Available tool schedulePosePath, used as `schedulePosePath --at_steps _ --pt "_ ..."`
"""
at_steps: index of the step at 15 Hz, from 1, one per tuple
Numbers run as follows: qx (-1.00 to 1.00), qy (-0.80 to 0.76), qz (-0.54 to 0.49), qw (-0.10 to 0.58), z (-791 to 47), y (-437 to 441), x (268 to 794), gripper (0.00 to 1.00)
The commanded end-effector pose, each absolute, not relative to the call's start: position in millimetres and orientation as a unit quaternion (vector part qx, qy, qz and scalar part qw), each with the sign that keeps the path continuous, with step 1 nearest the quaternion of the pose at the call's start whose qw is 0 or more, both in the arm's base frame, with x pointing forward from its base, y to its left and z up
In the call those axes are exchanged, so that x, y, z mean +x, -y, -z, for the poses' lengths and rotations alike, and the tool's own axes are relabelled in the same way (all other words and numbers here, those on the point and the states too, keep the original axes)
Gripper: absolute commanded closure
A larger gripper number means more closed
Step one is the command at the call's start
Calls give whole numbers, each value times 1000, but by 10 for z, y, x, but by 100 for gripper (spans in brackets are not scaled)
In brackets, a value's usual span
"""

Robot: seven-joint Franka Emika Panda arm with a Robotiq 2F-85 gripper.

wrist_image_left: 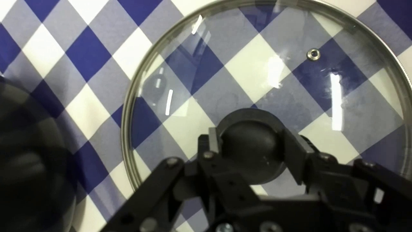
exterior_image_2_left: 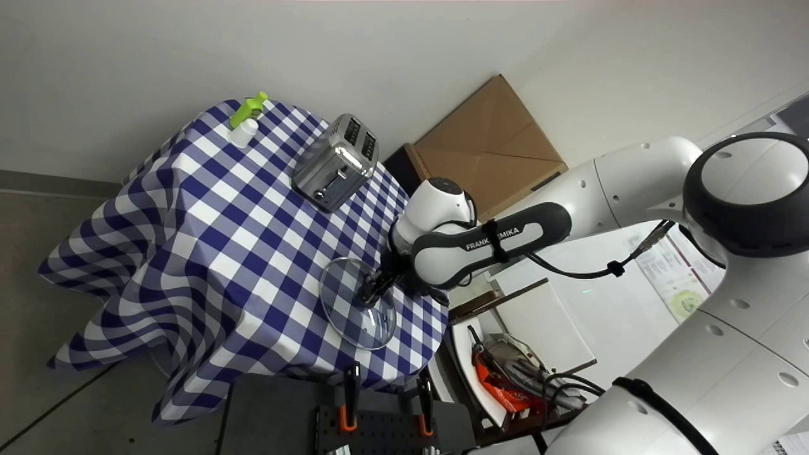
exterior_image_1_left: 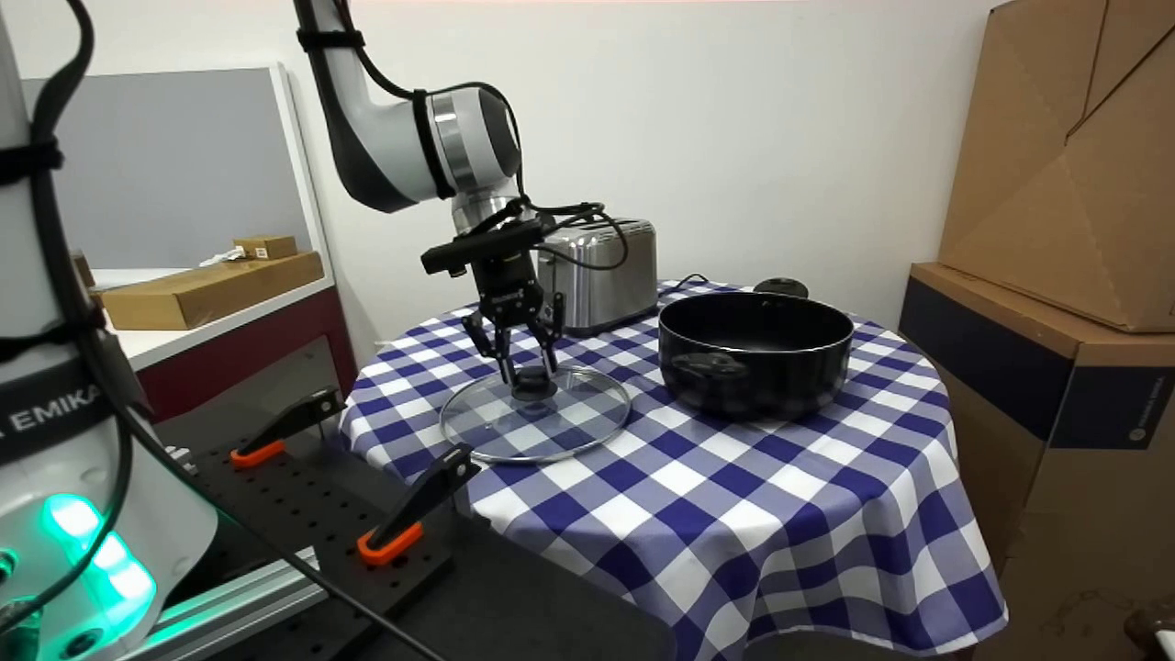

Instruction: Remove the glass lid from the black pot.

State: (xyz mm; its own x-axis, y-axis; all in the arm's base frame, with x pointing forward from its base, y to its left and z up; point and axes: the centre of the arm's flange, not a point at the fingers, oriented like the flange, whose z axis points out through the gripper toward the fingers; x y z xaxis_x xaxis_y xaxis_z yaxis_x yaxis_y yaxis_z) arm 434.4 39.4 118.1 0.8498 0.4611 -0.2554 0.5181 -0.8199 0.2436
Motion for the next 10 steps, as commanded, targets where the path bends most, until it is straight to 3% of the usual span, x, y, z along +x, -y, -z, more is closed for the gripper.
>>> schedulePosePath --at_steps 1,4,10 --pt "958 -234 87 139 -1296 -345 4394 18" --pt "971 -185 104 111 -1456 -199 4451 1" --pt "981 -2 184 60 -2243 463 4354 0"
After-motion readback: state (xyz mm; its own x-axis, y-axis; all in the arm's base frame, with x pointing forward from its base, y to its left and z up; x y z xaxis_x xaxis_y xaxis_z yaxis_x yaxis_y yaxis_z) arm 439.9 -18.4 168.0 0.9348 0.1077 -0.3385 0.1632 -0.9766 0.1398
